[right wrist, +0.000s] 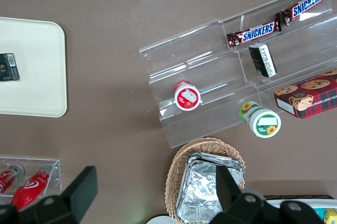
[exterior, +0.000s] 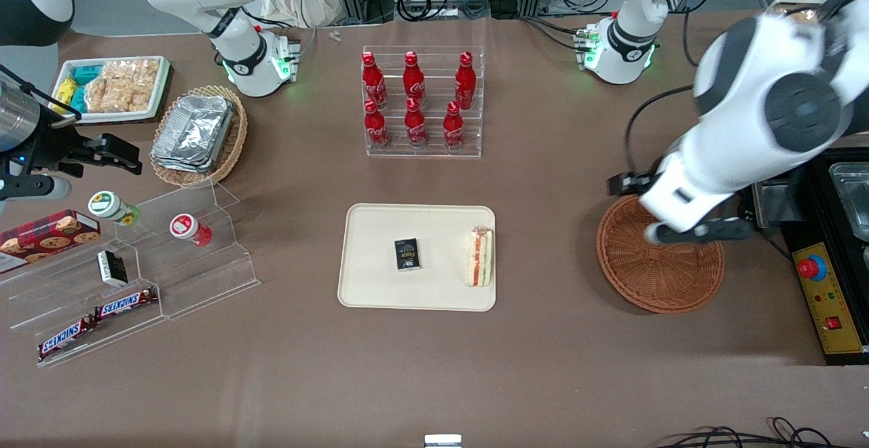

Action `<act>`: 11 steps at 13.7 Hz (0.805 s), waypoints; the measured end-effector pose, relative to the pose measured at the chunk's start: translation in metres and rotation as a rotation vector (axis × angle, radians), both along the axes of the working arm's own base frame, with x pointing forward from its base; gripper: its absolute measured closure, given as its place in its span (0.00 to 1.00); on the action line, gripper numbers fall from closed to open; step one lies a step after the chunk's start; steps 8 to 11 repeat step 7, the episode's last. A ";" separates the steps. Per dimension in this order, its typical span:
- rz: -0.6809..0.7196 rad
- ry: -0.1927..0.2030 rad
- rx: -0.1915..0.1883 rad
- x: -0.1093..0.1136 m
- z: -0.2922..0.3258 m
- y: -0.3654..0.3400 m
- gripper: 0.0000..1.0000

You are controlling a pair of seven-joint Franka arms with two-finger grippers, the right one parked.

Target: Place sandwich from basket to tray

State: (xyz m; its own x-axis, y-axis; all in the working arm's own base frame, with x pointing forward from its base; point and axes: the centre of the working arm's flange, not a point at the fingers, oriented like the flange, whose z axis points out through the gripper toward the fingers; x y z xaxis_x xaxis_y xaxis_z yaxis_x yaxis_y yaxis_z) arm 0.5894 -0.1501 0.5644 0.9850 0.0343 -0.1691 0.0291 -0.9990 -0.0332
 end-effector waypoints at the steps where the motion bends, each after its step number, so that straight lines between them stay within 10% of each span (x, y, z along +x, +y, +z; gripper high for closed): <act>1: 0.004 -0.004 0.004 -0.010 0.016 0.019 0.00; 6: 0.032 -0.054 0.002 -0.065 0.065 0.091 0.00; 11: 0.033 -0.058 0.001 -0.068 0.067 0.093 0.00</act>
